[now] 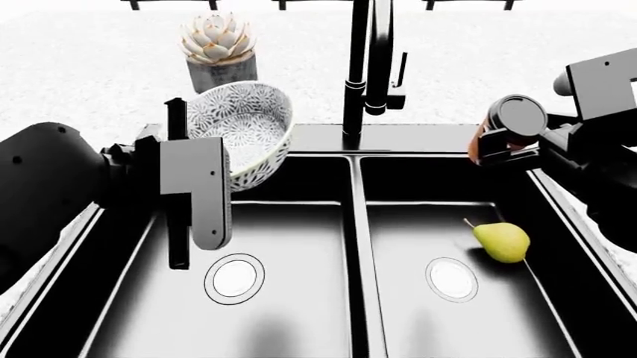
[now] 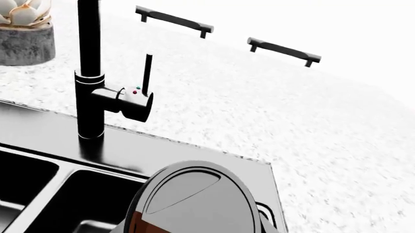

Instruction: Pick the bowl and cup and place them in the sink. Then turn on the water.

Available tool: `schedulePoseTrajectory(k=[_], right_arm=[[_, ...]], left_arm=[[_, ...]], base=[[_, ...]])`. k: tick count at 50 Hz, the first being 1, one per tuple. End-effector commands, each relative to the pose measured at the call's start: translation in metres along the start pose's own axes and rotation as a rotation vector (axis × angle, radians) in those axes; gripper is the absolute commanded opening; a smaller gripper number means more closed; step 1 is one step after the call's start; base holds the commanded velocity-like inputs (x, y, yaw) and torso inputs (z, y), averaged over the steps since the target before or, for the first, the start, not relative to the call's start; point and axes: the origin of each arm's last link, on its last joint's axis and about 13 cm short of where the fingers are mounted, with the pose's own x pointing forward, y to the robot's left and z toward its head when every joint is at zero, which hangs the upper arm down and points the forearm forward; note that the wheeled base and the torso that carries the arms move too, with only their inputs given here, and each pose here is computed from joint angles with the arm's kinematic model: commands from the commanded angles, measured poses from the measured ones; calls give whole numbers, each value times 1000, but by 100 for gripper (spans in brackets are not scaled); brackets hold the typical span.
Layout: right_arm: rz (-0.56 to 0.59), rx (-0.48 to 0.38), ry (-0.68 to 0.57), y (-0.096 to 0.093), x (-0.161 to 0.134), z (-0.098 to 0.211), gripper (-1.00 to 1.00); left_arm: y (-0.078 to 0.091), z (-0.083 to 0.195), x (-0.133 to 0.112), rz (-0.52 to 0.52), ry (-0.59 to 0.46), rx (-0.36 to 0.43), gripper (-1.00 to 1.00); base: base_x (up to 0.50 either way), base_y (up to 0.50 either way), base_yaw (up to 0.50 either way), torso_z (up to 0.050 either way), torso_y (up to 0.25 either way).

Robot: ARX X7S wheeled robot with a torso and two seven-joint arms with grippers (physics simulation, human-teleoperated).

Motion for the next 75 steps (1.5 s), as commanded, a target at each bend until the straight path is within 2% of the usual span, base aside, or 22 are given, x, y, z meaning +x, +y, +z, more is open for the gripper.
schedulePoseTrajectory(k=[1, 24, 75], right_arm=[[-15, -4, -2, 0, 10, 3, -100], [-21, 5, 6, -1, 13, -2, -100], [-23, 25, 18, -2, 15, -11, -100]], left_arm=[[0, -4, 6, 5, 24, -5, -100], [-17, -13, 40, -106, 61, 32, -100], [-56, -34, 80, -271, 81, 2, -100]], base=[[0, 0, 0, 0, 0], [0, 0, 0, 0, 1], [0, 0, 0, 0, 1]])
